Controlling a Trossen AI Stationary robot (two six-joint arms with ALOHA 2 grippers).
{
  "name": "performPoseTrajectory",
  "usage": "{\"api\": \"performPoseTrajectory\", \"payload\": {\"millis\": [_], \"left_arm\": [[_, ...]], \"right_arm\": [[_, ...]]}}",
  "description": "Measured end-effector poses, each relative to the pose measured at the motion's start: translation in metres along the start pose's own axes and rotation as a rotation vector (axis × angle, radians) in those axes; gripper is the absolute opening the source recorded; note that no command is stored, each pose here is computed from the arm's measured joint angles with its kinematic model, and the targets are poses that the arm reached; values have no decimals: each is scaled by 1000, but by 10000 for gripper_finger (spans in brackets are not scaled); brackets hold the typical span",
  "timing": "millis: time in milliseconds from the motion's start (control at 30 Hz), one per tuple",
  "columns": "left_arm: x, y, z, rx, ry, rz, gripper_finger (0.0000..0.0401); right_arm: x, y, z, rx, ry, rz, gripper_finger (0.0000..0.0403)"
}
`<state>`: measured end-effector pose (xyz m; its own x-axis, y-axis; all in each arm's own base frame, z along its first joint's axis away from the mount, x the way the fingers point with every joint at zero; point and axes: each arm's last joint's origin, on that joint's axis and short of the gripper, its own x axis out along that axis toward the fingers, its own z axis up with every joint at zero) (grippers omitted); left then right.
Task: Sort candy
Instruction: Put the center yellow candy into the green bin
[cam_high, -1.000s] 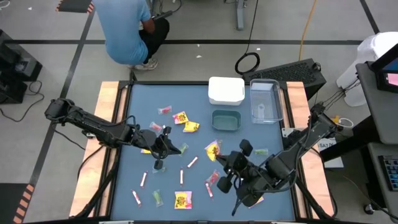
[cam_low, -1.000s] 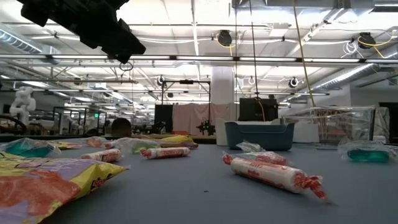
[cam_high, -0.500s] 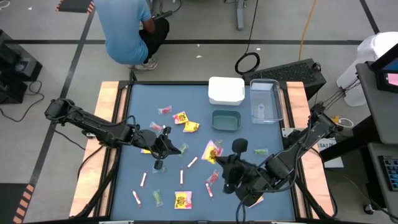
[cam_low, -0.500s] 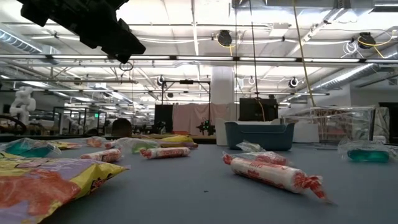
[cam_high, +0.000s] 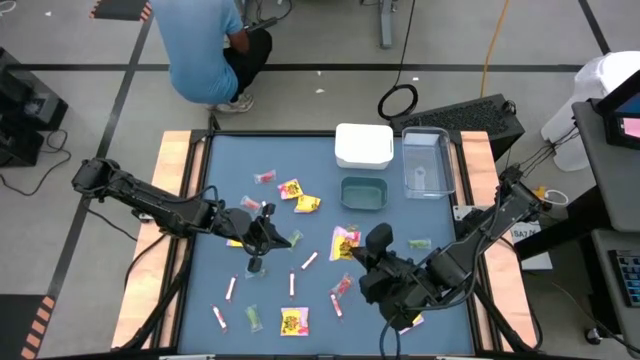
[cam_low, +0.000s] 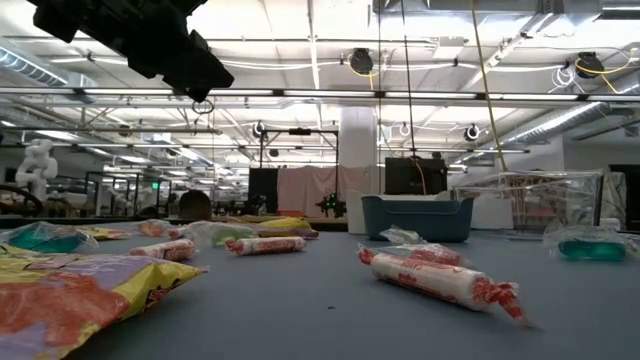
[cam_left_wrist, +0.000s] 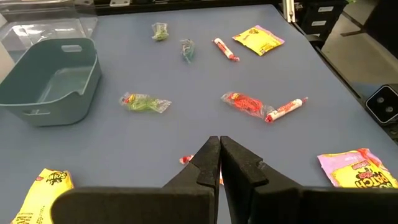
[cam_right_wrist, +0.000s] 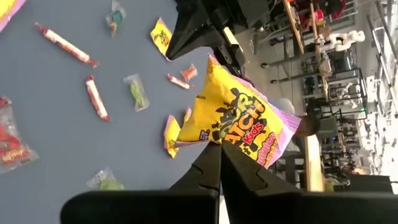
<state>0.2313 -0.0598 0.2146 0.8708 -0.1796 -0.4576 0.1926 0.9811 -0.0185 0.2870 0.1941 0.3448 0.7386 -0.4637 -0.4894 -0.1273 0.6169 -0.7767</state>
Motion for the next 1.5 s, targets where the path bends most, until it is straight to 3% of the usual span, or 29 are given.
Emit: {"api": "performPoseTrajectory", "payload": {"millis": [133,300,533,700,1200,1500], "left_arm": [[0,0,0,0,0,0,20],[0,-1,0,1,0,-3,20],[0,-6,0,12,-3,-22,20],[0,-7,0,14,-3,-27,20],[0,-7,0,14,-1,-27,20],[0,-7,-1,15,3,-27,20]], "right_arm": [[0,0,0,100,0,0,0],[0,0,0,319,0,0,0],[0,0,0,706,-1,-2,0],[0,0,0,833,0,-4,0],[10,-8,-10,804,55,-96,0],[51,-8,-34,810,180,-181,0]]}}
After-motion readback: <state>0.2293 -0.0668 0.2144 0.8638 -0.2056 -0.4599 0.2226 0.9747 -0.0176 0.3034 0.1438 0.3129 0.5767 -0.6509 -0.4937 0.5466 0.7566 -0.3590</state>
